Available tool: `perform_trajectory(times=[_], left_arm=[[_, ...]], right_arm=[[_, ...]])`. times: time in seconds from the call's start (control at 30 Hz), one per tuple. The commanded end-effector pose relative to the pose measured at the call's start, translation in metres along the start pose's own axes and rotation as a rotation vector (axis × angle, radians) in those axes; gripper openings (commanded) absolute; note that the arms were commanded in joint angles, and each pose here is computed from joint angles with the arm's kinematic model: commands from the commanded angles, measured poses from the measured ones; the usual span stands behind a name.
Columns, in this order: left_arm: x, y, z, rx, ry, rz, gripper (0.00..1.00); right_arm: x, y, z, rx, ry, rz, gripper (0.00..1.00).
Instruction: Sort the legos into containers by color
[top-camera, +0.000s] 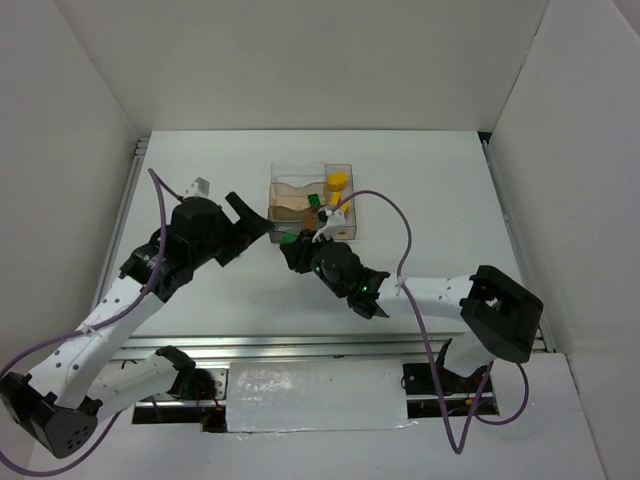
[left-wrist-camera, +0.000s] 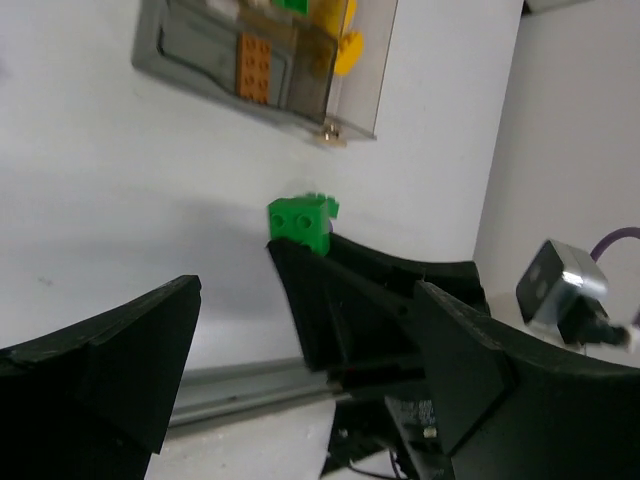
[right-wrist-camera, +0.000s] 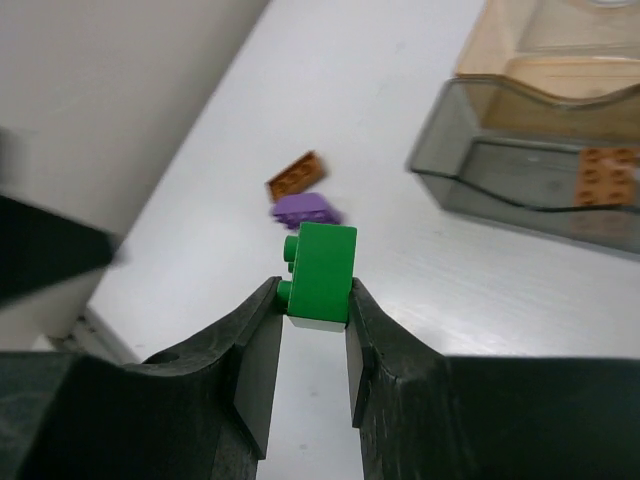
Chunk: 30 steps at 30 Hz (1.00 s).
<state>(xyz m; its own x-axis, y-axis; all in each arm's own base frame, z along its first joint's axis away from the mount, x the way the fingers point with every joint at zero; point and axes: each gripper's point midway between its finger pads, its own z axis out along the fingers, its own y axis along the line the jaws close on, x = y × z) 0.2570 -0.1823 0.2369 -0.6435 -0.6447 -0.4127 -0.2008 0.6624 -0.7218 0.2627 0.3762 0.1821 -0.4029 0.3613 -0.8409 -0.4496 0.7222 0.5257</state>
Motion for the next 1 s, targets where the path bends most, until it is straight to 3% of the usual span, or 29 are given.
perform_trajectory(times=[0.0,0.07,0.1,0.2,0.27,0.33,0.47,0.63,0.83,0.93,0.97], left_arm=[[-0.045,0.006,-0.023,-0.095,-0.185,0.071,1.0],[-0.064,0.006,-0.041,-0.11,-0.269,0.099,1.0],[-0.065,0.01,-0.045,-0.131,-0.276,0.112,0.99],[-0.073,0.016,-0.059,-0.161,-0.297,0.211,1.0],[-0.075,0.018,-0.065,-0.174,-0.3,0.25,1.0],[-0.072,0.028,-0.069,-0.204,-0.286,0.284,1.0],[-0.07,0.042,-0.074,-0.226,-0.293,0.312,1.0],[-0.06,0.062,-0.069,-0.276,-0.257,0.352,1.0],[-0.05,0.074,-0.055,-0.288,-0.216,0.371,1.0],[-0.046,0.077,-0.048,-0.291,-0.194,0.382,0.99],[-0.045,0.078,-0.046,-0.295,-0.19,0.386,0.99]], right_arm=[[-0.038,-0.019,0.014,0.031,-0.015,-0.023,0.0],[-0.034,-0.047,0.024,0.123,0.067,-0.081,0.0],[-0.055,-0.06,0.044,0.175,0.056,-0.081,0.0],[-0.066,-0.102,0.072,0.307,0.153,-0.122,0.0],[-0.048,-0.132,0.083,0.391,0.269,-0.163,0.0],[-0.076,-0.137,0.103,0.425,0.246,-0.168,0.0],[-0.076,-0.16,0.124,0.495,0.303,-0.19,0.0],[-0.068,-0.182,0.138,0.514,0.347,-0.192,0.08],[-0.062,-0.187,0.144,0.509,0.367,-0.188,0.14],[-0.062,-0.186,0.145,0.497,0.362,-0.183,0.24],[-0.063,-0.184,0.145,0.494,0.36,-0.183,0.44]])
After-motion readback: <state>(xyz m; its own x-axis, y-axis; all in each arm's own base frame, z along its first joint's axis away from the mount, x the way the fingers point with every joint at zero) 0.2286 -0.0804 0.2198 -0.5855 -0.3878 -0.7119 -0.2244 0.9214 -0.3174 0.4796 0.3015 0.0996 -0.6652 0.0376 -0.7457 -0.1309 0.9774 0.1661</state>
